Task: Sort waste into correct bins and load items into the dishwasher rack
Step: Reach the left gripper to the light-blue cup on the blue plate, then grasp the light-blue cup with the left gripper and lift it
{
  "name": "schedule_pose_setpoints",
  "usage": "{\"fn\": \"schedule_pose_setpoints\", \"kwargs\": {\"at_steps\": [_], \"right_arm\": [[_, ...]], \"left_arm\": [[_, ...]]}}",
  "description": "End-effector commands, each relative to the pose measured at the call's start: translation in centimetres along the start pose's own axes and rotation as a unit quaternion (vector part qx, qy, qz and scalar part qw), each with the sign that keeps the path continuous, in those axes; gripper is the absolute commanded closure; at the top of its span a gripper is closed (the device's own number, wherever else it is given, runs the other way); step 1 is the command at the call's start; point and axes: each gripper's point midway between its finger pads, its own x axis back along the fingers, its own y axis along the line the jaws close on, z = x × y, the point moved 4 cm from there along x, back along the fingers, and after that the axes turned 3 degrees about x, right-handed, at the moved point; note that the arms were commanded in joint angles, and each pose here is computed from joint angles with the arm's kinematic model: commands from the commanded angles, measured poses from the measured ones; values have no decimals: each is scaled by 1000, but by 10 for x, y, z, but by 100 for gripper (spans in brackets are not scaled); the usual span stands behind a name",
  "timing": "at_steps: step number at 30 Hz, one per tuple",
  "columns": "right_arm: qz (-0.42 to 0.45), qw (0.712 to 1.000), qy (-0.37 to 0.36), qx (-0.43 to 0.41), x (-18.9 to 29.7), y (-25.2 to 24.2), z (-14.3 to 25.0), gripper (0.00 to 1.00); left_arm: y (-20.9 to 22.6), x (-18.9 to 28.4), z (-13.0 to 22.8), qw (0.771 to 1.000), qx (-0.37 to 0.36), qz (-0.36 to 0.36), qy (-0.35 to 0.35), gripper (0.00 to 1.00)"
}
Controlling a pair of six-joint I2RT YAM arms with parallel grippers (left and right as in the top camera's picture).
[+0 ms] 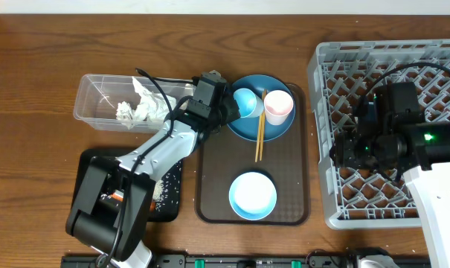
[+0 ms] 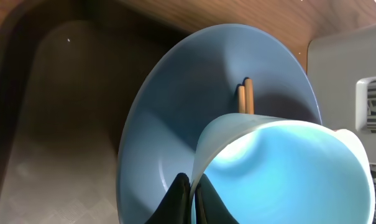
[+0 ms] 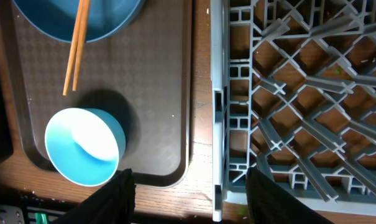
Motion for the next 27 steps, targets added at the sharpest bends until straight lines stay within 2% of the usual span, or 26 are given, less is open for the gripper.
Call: {"fn": "schedule_pose_setpoints", "kwargs": {"at_steps": [1, 4, 12, 15, 17, 19, 22, 25, 27], "right_arm": [[2, 1000, 3, 16, -1, 2, 3, 41], [2, 1000, 4, 16, -1, 2, 3, 31], [-2, 1000, -1, 17, -1, 3, 1, 25], [-35, 999, 1, 33, -1, 12, 2, 24], [-95, 993, 0, 77, 1, 28, 3, 24], [-171, 977, -9, 130, 7, 47, 3, 24], [-301, 926, -38, 224, 23, 79, 9, 24], [-400, 866, -71, 291, 43, 99, 18, 20], [-428, 845, -82, 311, 49, 104, 22, 19]], "left_arm": [[-3, 1, -2, 1000, -6, 2, -4, 94], [-12, 12, -7, 1000, -9, 15, -16, 94], [-39, 81, -18, 997, -18, 52, -49, 94], [-40, 114, -10, 998, -17, 52, -40, 94], [-39, 137, 2, 998, -15, 55, -14, 94], [-39, 157, 20, 997, -13, 73, 30, 94], [-53, 187, 50, 981, -10, 148, 125, 94], [-76, 218, 72, 940, -31, 261, 216, 94], [-89, 234, 80, 912, -44, 319, 256, 94]]}}
